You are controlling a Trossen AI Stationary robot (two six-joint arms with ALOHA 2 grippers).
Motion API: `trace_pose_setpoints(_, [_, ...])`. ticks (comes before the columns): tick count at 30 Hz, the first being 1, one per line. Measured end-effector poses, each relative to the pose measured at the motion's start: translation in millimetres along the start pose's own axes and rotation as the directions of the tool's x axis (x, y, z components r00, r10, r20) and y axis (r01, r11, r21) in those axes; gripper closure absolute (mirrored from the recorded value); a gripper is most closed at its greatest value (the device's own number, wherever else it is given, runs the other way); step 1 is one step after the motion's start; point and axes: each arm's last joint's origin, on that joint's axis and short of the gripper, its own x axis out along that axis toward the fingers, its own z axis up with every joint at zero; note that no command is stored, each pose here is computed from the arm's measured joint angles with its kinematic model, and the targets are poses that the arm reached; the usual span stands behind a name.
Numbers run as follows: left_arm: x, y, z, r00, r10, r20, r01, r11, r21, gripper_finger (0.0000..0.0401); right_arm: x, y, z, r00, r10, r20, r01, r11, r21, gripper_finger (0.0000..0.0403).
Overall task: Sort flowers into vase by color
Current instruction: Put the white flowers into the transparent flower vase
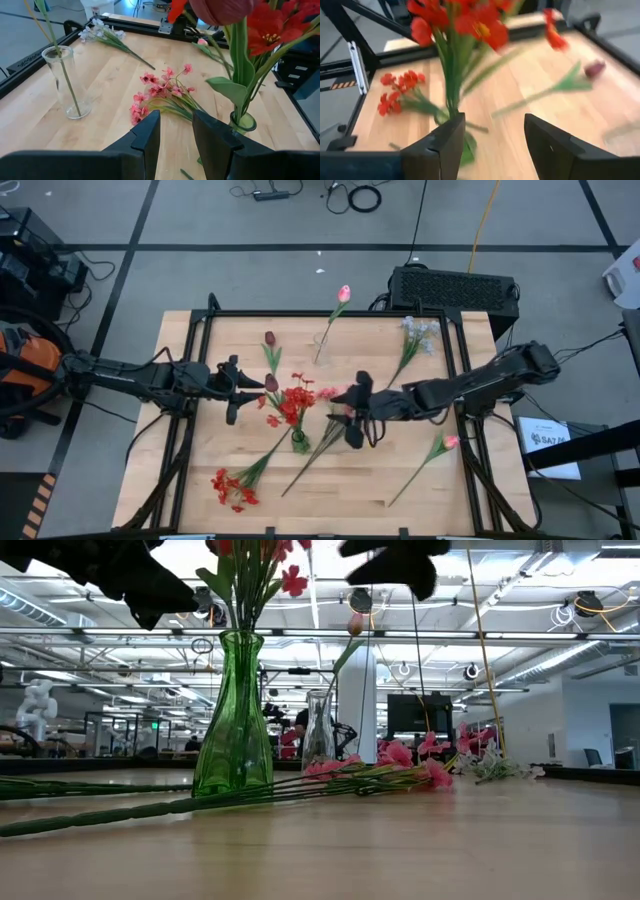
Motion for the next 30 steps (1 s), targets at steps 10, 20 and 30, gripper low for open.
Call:
trace_pose_setpoints(10, [0.0, 0.2, 0.1, 1.000, 0.008, 0.002, -0.008, 1.000, -0.005, 0.0279, -45.2, -24.5, -14.3, 0.948, -0.158, -0.276, 0.244, 0.918, 0.313, 0.0237])
trace_pose_setpoints(20, [0.0, 0.9, 0.1, 1.000, 0.030, 0.005, -0.030, 1.000, 0.001, 0.0279, -55.7, -36.9, -28.9, 0.861, -0.330, -0.387, 0.485, 0.758, 0.435, 0.0269])
trace_pose_setpoints(30, [0.0, 0.9, 0.1, 1.000, 0.031, 0.005, -0.031, 1.000, 0.002, 0.0279, -55.7, -36.5, -29.3, 0.862, -0.315, -0.398, 0.482, 0.754, 0.446, 0.0271])
